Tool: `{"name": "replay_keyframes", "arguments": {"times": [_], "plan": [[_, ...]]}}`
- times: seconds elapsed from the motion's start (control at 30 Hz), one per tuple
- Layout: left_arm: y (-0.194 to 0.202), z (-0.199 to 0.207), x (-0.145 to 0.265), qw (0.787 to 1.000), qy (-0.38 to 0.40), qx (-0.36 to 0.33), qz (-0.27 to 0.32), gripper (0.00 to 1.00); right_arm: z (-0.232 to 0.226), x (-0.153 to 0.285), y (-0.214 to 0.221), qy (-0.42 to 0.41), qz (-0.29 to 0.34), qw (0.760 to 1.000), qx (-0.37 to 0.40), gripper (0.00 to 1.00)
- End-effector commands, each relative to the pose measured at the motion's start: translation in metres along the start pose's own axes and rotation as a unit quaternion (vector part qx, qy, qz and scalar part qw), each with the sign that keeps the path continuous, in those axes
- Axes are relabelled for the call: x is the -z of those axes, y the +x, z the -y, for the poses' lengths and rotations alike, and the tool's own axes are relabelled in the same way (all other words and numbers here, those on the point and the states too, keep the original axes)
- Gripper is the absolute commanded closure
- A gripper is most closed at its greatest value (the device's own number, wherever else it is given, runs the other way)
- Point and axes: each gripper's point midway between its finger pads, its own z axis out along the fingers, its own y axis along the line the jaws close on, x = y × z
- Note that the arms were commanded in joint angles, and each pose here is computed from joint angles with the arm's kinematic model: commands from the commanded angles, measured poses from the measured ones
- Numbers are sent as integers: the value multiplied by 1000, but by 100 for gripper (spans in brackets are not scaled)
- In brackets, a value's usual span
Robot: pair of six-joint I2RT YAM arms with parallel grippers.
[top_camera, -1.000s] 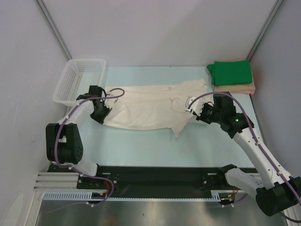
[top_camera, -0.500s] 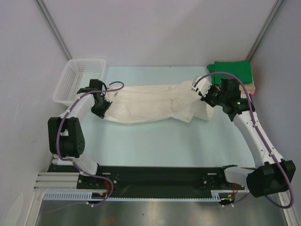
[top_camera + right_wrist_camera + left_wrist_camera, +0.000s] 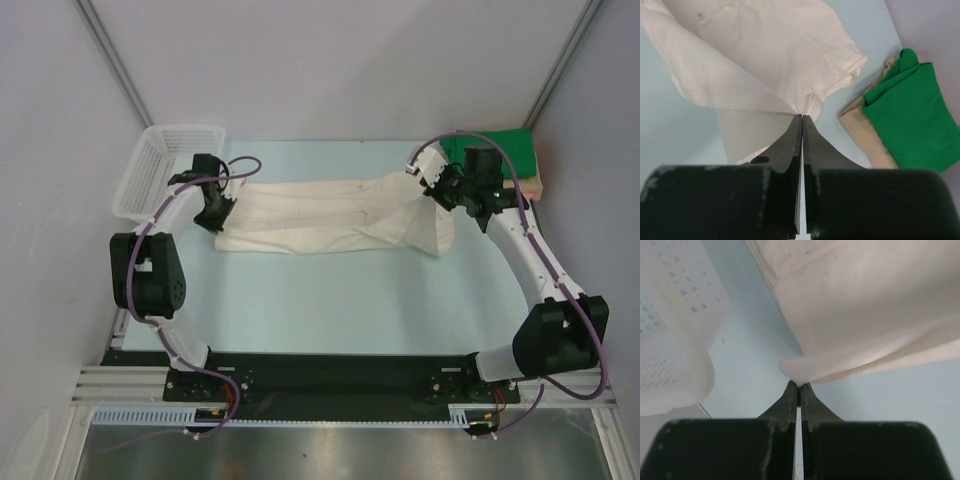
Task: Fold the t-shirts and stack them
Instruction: Fold the tshirt
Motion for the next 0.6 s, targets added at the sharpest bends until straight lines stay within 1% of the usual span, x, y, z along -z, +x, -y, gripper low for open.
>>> {"name": "replay_keyframes", "arguments": {"times": [0.0, 0.3, 0.33, 0.4, 0.43, 0.47, 0.5, 0.53, 0.57], "plan": [[-17, -17, 1, 999, -29, 17, 9, 99, 31, -4, -26, 34, 36, 999, 12, 100], [-37, -27, -11, 999, -38, 21, 6, 100, 56, -36, -23, 39, 35, 998, 17, 100], [-42, -29, -16, 999, -38, 22, 5, 100, 55, -49, -15, 30, 28, 999, 13, 100], [-46, -33, -22, 999, -43, 24, 2, 100, 70, -60, -21, 45, 39, 998, 20, 100], [-58, -40, -19, 998, -53, 28, 12, 99, 76, -70, -20, 51, 39, 998, 18, 100], [-59, -40, -29, 998, -53, 33, 3, 91, 80, -92, -10, 46, 30, 998, 10, 100], [-64, -43, -30, 998, -56, 35, 3, 86, 85, -103, -8, 45, 25, 999, -10, 100], [-75, -48, -25, 997, -65, 37, 16, 84, 114, -100, -32, 73, 42, 996, -11, 99], [-80, -48, -23, 997, -73, 34, 22, 80, 114, -120, -11, 70, 4, 997, -37, 79]]}}
